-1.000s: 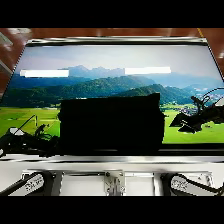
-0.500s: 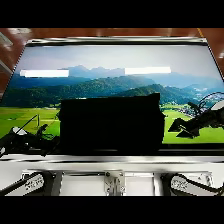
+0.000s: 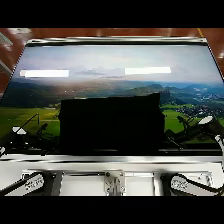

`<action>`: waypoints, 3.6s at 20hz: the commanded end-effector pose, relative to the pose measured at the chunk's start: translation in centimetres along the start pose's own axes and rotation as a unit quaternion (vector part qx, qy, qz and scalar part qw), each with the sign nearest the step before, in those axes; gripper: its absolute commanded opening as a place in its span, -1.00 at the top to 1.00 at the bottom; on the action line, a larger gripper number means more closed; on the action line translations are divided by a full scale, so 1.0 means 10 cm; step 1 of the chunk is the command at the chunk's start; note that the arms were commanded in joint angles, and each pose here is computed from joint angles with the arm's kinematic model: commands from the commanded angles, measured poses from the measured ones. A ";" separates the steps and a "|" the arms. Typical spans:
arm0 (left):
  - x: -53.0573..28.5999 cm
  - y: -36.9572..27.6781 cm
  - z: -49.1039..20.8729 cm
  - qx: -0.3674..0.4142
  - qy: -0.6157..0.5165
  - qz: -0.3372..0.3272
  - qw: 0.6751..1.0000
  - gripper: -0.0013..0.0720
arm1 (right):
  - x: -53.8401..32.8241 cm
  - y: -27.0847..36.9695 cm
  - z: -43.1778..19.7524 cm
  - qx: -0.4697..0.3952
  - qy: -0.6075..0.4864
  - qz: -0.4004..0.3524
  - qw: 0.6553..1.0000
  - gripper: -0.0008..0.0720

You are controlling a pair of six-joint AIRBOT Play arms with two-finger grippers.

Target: Fold the shirts.

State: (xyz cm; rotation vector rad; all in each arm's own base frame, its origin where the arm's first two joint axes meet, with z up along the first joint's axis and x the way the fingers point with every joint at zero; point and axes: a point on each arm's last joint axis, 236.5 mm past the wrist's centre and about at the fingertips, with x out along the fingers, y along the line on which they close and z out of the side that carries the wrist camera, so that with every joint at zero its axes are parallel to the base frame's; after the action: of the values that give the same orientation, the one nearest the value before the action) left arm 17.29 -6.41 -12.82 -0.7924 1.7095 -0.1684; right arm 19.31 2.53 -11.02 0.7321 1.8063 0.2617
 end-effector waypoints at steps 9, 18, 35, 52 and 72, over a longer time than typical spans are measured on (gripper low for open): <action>-0.04 -0.04 0.05 0.020 -0.006 -0.005 1.000 0.86 | 0.43 0.09 -0.11 -0.036 0.026 -0.067 0.997 0.76; -0.91 -0.63 0.96 0.134 -0.143 -0.006 0.981 0.86 | -0.62 1.05 0.91 -0.106 -0.180 -0.022 0.978 0.77; -0.64 -1.23 2.48 0.051 -0.145 -0.084 0.984 0.45 | -0.60 1.13 2.56 -0.044 -0.248 -0.004 0.968 0.41; -1.36 -1.58 1.99 0.110 -0.109 -0.116 0.981 -0.68 | -0.27 0.99 2.29 -0.071 -0.144 0.049 0.986 -0.89; 0.97 -3.78 0.84 0.249 -0.030 -0.207 0.946 0.86 | -1.68 2.41 0.70 -0.210 -0.209 0.071 0.953 0.76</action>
State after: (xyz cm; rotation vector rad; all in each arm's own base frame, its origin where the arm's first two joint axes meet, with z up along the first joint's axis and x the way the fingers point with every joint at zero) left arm 41.77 -33.31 -3.54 -0.6940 1.3208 -0.7596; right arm 39.86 9.79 9.44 0.5887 1.2316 0.5340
